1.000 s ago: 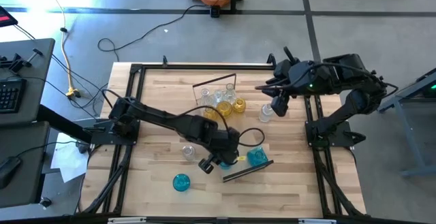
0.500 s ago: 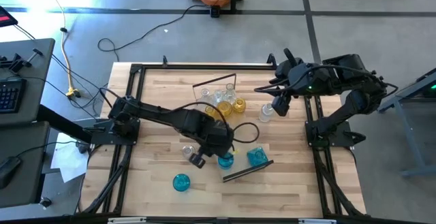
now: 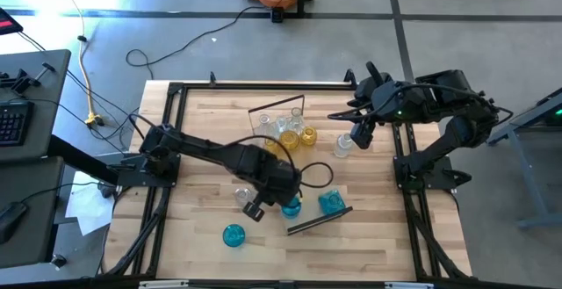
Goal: Sort vases onto shelf
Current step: Put the blue crystal vase on the shelf aligned with the other blue crystal vase
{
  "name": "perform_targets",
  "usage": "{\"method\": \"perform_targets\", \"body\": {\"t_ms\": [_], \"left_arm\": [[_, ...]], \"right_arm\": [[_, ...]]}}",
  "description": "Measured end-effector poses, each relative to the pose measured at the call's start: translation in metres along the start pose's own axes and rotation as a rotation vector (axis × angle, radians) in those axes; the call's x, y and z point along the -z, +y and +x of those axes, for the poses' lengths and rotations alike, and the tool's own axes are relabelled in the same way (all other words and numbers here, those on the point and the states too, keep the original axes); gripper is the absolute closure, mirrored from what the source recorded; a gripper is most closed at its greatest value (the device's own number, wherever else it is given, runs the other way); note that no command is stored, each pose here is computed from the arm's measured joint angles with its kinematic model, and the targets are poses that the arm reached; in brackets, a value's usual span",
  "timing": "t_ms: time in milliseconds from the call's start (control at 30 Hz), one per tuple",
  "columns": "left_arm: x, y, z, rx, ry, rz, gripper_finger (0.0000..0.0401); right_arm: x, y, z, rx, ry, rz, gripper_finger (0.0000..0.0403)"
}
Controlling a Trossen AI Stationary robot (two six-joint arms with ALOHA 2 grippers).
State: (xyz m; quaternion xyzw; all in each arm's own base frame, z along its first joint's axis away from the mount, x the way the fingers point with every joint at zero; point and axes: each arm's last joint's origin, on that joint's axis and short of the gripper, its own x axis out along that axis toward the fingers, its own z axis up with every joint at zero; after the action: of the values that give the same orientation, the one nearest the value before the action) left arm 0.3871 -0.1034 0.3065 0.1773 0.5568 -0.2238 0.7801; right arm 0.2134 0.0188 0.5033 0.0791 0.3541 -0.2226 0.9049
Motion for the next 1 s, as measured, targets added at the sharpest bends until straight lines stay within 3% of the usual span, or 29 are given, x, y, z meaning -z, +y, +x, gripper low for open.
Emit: {"method": "perform_targets", "body": {"t_ms": [333, 567, 1000], "left_arm": [[-0.006, 0.004, 0.000, 0.022, -0.077, 0.006, 0.0401], [-0.009, 0.005, 0.021, 0.107, -0.057, 0.030, 0.0401], [-0.008, 0.024, 0.030, 0.086, -0.073, 0.029, 0.0401]], "right_arm": [[0.000, 0.000, 0.000, 0.000, 0.000, 0.000, 0.0258], [0.000, 0.000, 0.000, 0.000, 0.000, 0.006, 0.0258], [0.000, 0.000, 0.000, -0.002, 0.001, 0.011, 0.0258]]}}
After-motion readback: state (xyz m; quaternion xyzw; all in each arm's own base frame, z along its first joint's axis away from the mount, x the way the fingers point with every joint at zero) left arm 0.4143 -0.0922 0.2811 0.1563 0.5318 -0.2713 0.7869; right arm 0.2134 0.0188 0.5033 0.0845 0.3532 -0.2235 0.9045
